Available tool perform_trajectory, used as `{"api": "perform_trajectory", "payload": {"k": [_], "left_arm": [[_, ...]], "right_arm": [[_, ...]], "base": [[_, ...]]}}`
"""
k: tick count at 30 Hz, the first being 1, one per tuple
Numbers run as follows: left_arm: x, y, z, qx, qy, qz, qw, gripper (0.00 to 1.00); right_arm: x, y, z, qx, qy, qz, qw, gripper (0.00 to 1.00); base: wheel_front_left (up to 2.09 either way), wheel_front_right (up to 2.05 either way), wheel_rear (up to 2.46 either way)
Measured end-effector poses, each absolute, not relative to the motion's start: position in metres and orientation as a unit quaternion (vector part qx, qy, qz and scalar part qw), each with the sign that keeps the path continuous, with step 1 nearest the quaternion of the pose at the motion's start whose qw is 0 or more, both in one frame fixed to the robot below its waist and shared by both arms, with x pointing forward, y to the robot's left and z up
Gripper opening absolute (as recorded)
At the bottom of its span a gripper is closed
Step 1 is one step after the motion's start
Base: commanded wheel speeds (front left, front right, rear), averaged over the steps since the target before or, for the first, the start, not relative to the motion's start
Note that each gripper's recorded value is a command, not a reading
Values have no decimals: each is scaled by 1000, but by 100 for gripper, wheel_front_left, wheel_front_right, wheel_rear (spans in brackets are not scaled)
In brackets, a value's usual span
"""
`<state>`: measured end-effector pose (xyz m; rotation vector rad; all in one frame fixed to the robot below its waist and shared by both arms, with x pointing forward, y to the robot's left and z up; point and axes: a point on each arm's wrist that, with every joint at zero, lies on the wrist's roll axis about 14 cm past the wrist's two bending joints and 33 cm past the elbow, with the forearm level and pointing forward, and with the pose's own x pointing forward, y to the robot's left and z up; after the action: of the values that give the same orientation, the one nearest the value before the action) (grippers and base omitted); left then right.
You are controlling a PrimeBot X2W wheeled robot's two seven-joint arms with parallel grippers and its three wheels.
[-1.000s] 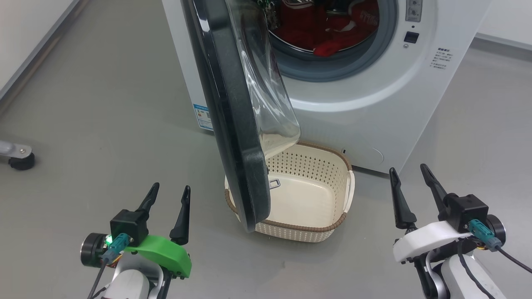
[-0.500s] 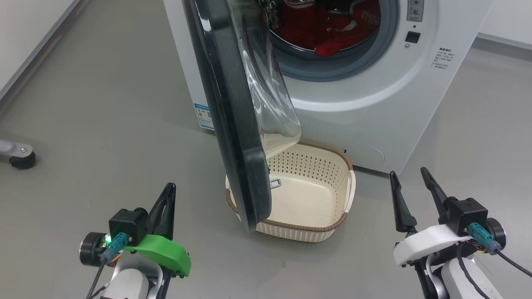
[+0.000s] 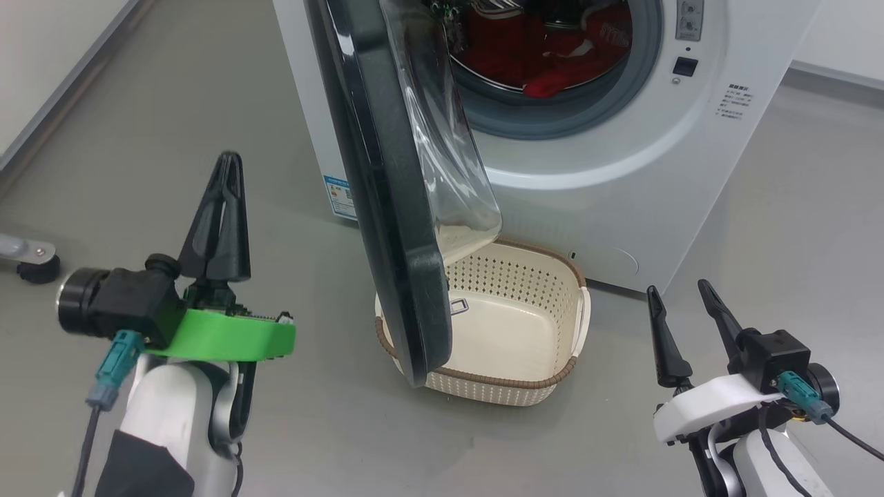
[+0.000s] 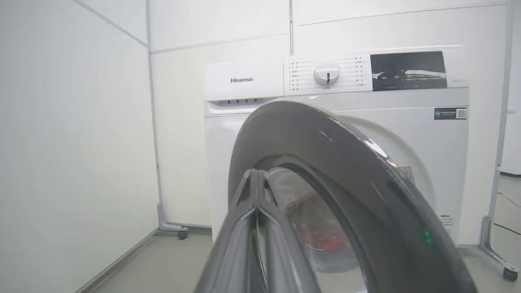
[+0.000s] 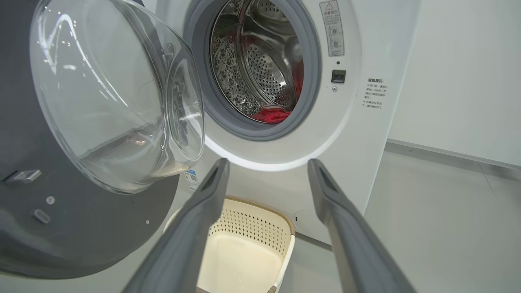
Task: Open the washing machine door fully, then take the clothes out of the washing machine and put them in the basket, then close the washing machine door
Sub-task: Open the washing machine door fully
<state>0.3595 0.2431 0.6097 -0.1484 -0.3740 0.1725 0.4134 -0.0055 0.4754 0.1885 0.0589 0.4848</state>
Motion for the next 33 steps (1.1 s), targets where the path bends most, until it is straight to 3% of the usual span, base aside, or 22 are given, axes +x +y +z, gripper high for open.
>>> {"api": "perform_trajectory", "payload": {"k": [5, 12, 21, 33], "left_arm": [[346, 217, 684, -39, -297, 33, 954, 0], [332, 168, 713, -45, -342, -58, 937, 0], [321, 86, 662, -122, -248, -186, 943, 0], [324, 53, 575, -143, -75, -226, 960, 0]], "right_arm": [[411, -4, 476, 93, 29, 242, 965, 100], [406, -6, 477, 92, 29, 244, 965, 100], [400, -11, 473, 81, 32, 241, 967, 100], [395, -14, 468, 82, 39, 242, 966, 100]], "base": [[0, 0, 0], [0, 0, 0], [0, 0, 0], [0, 0, 0]]}}
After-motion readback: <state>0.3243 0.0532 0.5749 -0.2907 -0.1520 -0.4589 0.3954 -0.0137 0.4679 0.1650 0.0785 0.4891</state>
